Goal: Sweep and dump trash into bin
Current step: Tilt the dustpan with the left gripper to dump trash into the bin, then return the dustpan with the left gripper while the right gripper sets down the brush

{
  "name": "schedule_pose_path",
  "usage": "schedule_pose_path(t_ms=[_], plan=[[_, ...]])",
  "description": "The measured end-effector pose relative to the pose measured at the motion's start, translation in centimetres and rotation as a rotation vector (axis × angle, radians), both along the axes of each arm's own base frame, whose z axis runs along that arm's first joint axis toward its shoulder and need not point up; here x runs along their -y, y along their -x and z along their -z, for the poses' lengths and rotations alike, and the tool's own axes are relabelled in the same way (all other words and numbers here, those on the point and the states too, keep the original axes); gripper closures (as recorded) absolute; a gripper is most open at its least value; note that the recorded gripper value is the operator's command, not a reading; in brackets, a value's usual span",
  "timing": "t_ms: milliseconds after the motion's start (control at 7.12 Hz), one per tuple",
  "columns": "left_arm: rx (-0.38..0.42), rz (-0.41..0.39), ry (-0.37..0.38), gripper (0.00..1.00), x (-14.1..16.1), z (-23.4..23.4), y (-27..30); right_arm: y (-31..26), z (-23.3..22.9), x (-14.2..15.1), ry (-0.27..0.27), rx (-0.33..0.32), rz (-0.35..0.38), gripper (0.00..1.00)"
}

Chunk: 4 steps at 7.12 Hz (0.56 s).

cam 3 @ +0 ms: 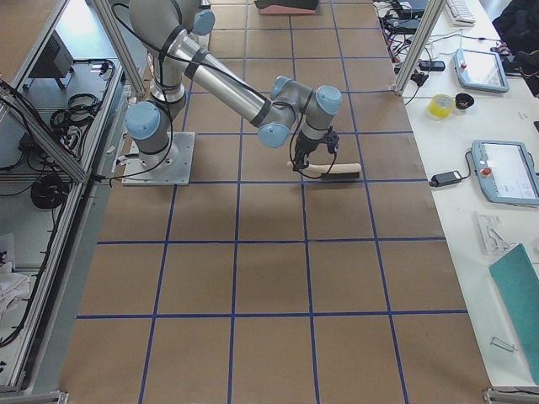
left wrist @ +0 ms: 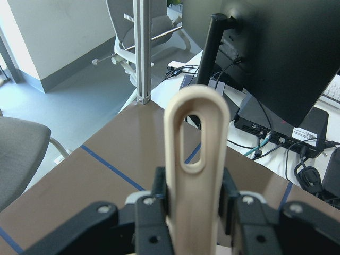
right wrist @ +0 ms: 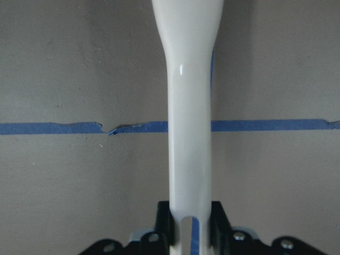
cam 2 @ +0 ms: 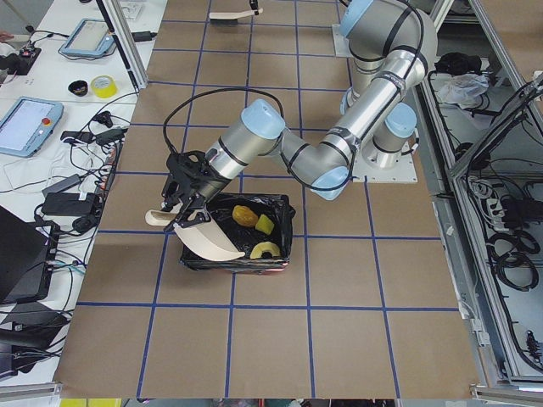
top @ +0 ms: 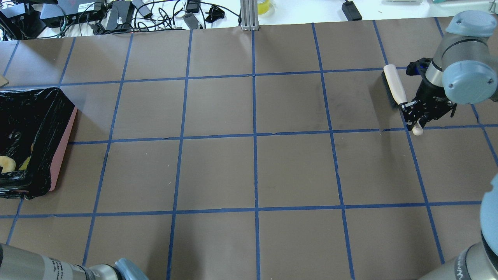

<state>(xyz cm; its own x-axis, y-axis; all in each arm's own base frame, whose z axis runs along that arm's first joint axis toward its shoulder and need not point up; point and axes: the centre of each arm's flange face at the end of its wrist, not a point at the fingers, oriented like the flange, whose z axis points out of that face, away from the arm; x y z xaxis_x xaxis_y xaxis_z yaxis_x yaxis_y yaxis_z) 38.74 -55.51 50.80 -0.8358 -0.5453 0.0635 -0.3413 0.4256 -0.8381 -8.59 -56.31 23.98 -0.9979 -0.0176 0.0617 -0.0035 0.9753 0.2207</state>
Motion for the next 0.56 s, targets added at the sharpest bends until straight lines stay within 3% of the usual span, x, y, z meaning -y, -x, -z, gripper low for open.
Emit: schedule_pose_path(t_ms=[281,562], plan=[[0.001,0.021,0.004,1.0,1.1,-0.2,2.0,0.1,0.1,0.0,-0.001,-0.006,-0.001,0.16],[-0.091,-0.075,-0.036,1.0,3.5,1.5,5.0,0.1,-0.4,0.1,0.006,-0.012,0.001,0.0]])
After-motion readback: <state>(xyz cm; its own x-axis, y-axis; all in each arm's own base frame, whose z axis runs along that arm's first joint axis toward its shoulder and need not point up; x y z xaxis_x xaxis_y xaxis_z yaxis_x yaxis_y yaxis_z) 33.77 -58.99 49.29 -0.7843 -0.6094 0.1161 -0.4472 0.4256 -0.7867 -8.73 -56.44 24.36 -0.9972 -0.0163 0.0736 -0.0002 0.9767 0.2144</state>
